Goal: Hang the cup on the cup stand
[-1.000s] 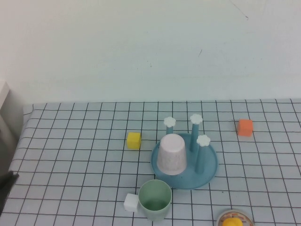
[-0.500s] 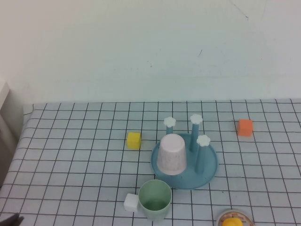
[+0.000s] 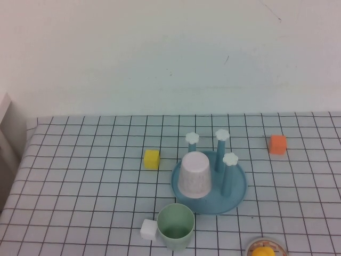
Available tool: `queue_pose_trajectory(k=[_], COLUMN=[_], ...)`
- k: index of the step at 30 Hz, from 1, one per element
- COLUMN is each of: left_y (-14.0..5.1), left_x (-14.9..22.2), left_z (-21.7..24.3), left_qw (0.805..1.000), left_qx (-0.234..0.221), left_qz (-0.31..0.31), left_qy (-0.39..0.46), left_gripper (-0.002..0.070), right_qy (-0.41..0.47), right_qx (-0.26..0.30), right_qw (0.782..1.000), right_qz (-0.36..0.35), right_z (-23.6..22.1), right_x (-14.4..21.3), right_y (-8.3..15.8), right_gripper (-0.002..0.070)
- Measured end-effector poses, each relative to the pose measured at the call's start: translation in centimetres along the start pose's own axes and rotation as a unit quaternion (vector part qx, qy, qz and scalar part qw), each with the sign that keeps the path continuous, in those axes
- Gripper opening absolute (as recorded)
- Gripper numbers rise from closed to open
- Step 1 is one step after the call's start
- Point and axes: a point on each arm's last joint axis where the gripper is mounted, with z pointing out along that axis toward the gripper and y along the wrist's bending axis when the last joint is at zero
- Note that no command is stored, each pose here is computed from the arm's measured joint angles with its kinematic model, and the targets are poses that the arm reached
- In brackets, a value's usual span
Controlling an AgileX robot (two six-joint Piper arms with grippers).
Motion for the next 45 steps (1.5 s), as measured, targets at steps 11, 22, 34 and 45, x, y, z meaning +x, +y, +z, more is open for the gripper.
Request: queue_pose_trajectory(k=[11, 22, 34, 45], left_y=[-0.8, -0.9, -1.0, -1.0], left_x=[2.8, 2.7, 2.7, 2.7], left_z=[1.9, 1.9, 1.9, 1.9], left_qw=[0.999, 0.999, 0.999, 0.999], left_qx=[0.021, 0.029, 0.034, 0.034], left_qz=[-0.025, 0.012, 0.001, 0.002], left_qy=[-0.009, -0.014, -0.014, -0.014], left_gripper=[0.0, 0.0, 0.0, 0.0], right_qy=[0.011, 0.012, 0.012, 0.011], right_qx=[-0.011, -0.011, -0.012, -0.012], right_qw=[1.0, 1.0, 1.0, 1.0], right_qz=[0.0, 0.0, 0.001, 0.001], right_z=[0.0, 0.0, 0.0, 0.0], right_x=[0.2, 0.2, 0.2, 0.2], right_y=[0.2, 0.2, 0.2, 0.2], right_gripper=[0.0001, 0.0, 0.0, 0.0])
